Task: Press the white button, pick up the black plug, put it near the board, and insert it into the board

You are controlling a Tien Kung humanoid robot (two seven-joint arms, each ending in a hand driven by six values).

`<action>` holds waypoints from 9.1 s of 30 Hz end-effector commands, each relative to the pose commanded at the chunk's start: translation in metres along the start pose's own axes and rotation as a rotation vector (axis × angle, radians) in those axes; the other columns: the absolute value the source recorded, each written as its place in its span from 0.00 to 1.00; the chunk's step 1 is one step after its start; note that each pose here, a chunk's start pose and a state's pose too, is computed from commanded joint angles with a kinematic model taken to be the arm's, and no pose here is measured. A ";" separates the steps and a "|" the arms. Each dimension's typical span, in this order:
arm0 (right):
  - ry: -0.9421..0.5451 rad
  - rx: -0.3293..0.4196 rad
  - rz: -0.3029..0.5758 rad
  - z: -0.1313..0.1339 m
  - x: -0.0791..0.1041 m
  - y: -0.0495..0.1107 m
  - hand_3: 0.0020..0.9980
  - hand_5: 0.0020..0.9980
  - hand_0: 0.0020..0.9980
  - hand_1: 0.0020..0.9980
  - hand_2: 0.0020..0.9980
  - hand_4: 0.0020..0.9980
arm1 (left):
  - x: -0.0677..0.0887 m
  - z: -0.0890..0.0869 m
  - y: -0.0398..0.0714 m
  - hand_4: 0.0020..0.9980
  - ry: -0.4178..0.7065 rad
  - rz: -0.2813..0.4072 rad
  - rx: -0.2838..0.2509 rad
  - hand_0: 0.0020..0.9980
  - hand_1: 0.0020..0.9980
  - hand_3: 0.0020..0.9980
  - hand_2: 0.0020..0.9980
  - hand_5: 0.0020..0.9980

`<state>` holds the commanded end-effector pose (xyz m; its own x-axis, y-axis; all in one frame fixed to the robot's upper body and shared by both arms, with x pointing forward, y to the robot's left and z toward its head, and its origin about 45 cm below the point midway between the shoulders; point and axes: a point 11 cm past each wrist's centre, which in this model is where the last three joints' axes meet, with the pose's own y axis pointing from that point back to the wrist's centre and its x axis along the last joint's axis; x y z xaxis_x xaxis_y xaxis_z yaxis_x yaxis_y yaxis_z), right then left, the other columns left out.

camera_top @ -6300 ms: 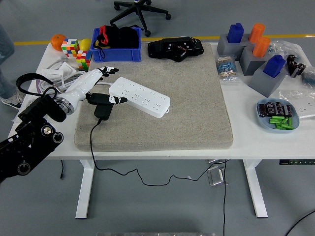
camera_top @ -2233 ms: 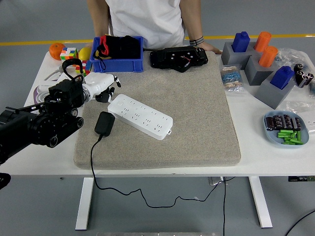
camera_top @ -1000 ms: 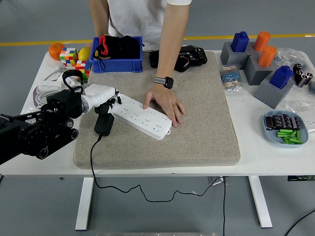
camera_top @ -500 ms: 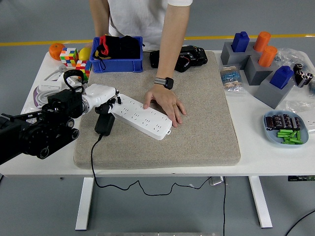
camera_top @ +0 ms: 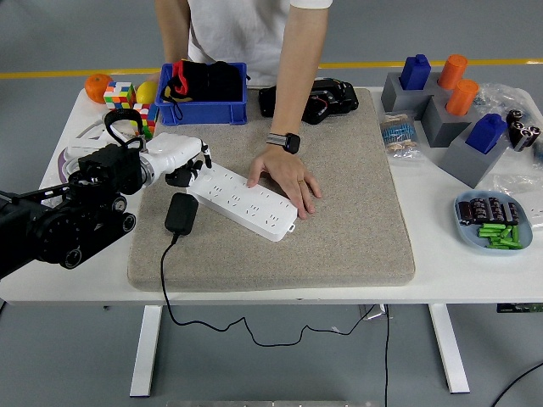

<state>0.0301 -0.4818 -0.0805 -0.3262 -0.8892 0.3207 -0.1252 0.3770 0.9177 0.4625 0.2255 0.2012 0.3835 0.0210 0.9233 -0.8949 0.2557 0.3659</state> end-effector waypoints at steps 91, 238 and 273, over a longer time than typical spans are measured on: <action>0.016 -0.010 -0.010 0.008 -0.005 0.000 0.67 0.42 0.75 0.73 0.71 0.73 | -0.102 -0.010 0.069 0.71 0.241 0.227 0.166 0.19 0.39 0.62 0.49 0.01; 0.017 -0.005 -0.007 0.006 -0.003 0.001 0.65 0.40 0.75 0.72 0.70 0.72 | -0.099 -0.001 0.074 0.93 0.124 0.169 -0.101 0.94 0.96 0.85 0.87 0.74; 0.020 -0.010 -0.008 0.008 -0.003 0.001 0.65 0.40 0.75 0.72 0.70 0.72 | -0.088 0.018 0.060 0.88 0.164 0.173 -0.134 0.88 0.91 0.80 0.84 0.70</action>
<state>0.0232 -0.4765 -0.0830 -0.3069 -0.8970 0.3181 -0.1186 0.3677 0.9223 0.3711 0.2220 0.1438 0.2692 0.2290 0.9355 -0.9164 0.3597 0.1756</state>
